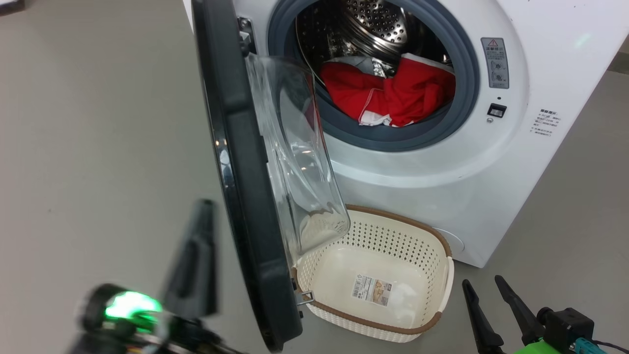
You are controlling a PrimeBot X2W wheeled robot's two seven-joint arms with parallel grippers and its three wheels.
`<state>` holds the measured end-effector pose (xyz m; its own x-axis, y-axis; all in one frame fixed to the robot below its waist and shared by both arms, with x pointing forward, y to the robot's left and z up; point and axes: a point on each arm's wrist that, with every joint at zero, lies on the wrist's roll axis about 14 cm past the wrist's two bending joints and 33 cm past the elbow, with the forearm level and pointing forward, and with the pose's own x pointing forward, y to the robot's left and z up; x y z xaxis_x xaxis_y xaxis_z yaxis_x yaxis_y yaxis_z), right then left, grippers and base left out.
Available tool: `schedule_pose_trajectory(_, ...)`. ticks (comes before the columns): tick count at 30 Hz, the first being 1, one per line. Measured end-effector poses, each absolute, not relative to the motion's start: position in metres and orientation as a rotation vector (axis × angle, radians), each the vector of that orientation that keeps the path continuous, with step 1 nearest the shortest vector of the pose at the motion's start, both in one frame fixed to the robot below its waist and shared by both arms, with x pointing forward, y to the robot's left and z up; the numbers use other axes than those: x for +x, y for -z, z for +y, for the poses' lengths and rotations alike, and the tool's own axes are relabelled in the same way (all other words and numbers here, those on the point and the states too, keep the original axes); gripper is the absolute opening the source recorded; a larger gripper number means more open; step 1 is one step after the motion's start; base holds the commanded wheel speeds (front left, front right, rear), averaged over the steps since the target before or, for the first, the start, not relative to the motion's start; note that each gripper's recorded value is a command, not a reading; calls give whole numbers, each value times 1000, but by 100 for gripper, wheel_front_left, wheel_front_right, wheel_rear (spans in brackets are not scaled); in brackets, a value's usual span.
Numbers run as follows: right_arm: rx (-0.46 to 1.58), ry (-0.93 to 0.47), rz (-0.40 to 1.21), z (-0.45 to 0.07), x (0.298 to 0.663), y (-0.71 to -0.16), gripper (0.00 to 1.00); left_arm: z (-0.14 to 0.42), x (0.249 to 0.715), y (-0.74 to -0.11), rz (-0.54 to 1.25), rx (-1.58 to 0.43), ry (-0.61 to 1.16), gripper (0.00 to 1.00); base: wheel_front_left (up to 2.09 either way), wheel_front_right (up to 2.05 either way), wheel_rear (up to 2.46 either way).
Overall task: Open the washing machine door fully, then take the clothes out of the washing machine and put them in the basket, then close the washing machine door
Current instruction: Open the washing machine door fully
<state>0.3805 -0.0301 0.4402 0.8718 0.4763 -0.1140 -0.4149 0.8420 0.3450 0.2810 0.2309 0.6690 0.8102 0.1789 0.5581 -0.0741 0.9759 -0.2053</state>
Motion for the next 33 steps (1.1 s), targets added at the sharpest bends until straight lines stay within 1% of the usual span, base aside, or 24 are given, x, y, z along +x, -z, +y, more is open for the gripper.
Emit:
schedule_pose_trajectory(1, 318, -474, 199, -30, 381, -440, 100, 231, 281, -669, -612, -177, -136, 0, 0, 0, 0)
schedule_pose_trajectory(3, 319, -473, 201, -30, 380, -439, 100, 196, 290, -657, -562, -189, -23, 0, 0, 0, 0)
schedule_pose_trajectory(6, 319, -472, 202, -31, 380, -439, 100, 150, 299, -609, -397, -233, 104, 0, 0, 0, 0)
schedule_pose_trajectory(9, 315, -473, 203, -31, 380, -438, 100, 134, 299, -554, -218, -263, 127, 0, 0, 0, 0)
schedule_pose_trajectory(12, 316, -472, 205, -31, 380, -437, 100, 134, 299, -529, -142, -288, 117, 0, 0, 0, 0)
schedule_pose_trajectory(16, 317, -474, 208, -30, 380, -437, 100, 150, 300, -516, -104, -313, 51, 0, 0, 0, 0)
schedule_pose_trajectory(23, 318, -481, 214, -28, 381, -435, 100, 172, 300, -511, -98, -356, -54, 0, 0, 0, 0)
schedule_pose_trajectory(29, 315, -490, 217, -24, 382, -434, 100, 229, 291, -508, -108, -346, -272, 0, 0, 0, 0)
schedule_pose_trajectory(33, 302, -500, 217, -22, 382, -433, 100, 253, 284, -507, -115, -325, -351, 0, 0, 0, 0)
